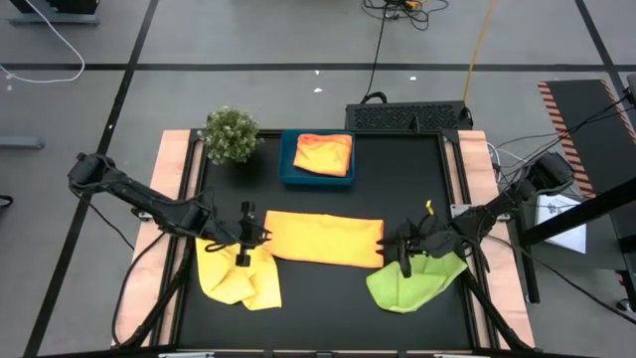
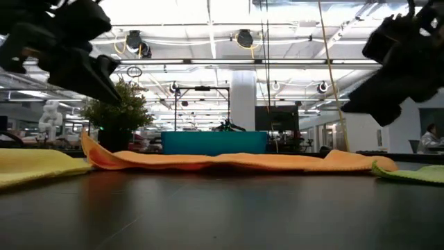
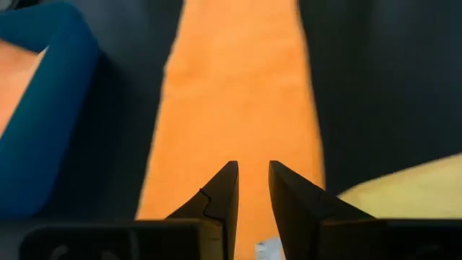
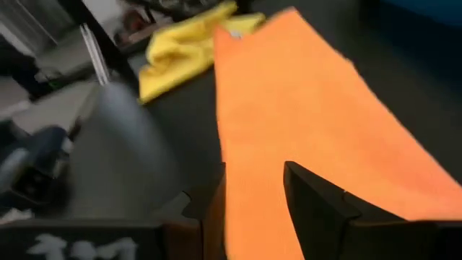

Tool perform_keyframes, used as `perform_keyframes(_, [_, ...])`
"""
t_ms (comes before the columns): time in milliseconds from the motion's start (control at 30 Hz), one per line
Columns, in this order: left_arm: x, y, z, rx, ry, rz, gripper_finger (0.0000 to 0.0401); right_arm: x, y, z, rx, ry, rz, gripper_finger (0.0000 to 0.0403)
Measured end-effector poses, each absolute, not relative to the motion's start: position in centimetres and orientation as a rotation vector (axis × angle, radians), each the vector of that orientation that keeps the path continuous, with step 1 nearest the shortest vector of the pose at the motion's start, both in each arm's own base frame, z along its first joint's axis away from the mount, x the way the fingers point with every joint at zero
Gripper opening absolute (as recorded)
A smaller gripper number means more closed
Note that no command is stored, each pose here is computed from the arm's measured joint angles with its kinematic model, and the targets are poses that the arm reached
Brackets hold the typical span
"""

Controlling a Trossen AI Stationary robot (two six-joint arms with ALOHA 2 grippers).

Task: Fold microfiber towels
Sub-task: Fold the orange microfiber towel

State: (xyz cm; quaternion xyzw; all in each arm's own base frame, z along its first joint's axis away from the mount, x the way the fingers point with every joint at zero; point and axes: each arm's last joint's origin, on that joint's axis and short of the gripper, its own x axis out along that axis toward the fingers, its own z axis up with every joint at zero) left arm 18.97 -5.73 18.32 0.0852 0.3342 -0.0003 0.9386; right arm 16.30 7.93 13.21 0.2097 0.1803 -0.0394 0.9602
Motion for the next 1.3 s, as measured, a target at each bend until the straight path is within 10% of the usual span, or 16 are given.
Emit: perform_keyframes(1300, [21.8,-1.4,13.4,-0.119,0.994,0.076,0.0081,24.9,4.1,14.6,0.384,0.969,-0.312,0.0115])
